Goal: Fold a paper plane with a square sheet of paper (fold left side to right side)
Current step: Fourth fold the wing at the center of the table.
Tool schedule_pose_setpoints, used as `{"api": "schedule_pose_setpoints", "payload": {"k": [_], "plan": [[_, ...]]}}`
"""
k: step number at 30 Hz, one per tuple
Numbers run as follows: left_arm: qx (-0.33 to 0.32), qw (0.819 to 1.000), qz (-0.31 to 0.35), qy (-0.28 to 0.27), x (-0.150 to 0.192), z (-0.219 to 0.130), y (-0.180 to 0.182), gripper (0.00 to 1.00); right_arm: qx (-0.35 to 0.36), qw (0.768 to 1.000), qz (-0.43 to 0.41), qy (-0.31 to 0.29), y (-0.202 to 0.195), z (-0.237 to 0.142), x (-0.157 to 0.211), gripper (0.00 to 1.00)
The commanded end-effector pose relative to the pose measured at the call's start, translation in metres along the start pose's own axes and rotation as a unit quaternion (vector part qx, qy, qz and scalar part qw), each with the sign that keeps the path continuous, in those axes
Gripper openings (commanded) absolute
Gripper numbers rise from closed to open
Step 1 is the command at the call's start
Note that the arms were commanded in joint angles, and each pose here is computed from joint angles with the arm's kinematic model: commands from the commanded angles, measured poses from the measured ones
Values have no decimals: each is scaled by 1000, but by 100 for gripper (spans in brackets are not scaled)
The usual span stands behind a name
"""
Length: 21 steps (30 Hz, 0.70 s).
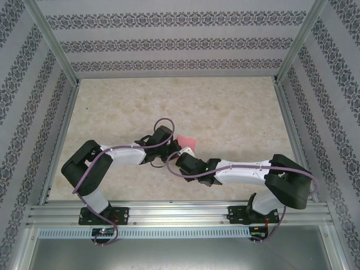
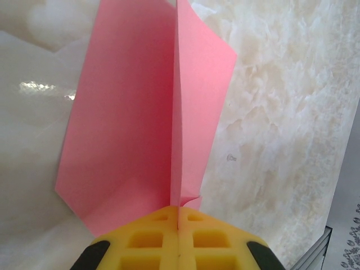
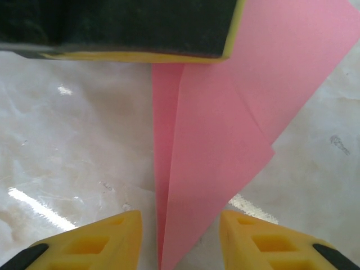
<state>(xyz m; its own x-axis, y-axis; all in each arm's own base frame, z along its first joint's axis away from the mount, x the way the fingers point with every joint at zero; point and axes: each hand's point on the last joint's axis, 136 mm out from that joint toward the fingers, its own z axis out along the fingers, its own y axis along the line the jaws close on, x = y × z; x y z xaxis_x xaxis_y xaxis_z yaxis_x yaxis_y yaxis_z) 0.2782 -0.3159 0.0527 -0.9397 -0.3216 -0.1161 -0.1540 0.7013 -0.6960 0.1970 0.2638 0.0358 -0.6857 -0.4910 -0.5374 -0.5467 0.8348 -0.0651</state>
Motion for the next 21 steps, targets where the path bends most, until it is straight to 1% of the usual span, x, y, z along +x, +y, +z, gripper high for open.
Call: {"api": "schedule_pose_setpoints", "payload": {"k": [1,6,8,9,10,13,15,17,18,21], "plan": [[16,1000,3,-17,-6,-1,-16,5,14,1000,-23,-8,-1,8,2,41],[5,1000,6,-22,-9,-3,-16,5,22,999,-30,-3,-1,18,6,41],[-4,999,15,-28,-12,-5,-16,5,18,999,-31,-10,0,15,2,40],[-10,999,19,-30,-15,-6,-16,6,13,999,-29,-22,0,11,-2,41],[-15,999,23,-32,-17,-6,-16,6,10,999,-26,-33,-1,5,-5,44],[-28,998,34,-38,-25,-7,-16,6,-11,997,-14,-75,-8,-18,-16,57],[-41,997,43,-44,-32,-7,-14,6,-46,994,0,-96,-10,-31,-21,69],[-49,996,49,-49,-40,-7,-13,5,-71,991,17,-109,-16,-41,-26,76],[-50,996,51,-51,-45,-7,-13,5,-77,990,26,-116,-21,-45,-29,78],[-47,996,54,-60,-59,-7,-18,5,-79,987,55,-132,-40,-51,-35,79]]}}
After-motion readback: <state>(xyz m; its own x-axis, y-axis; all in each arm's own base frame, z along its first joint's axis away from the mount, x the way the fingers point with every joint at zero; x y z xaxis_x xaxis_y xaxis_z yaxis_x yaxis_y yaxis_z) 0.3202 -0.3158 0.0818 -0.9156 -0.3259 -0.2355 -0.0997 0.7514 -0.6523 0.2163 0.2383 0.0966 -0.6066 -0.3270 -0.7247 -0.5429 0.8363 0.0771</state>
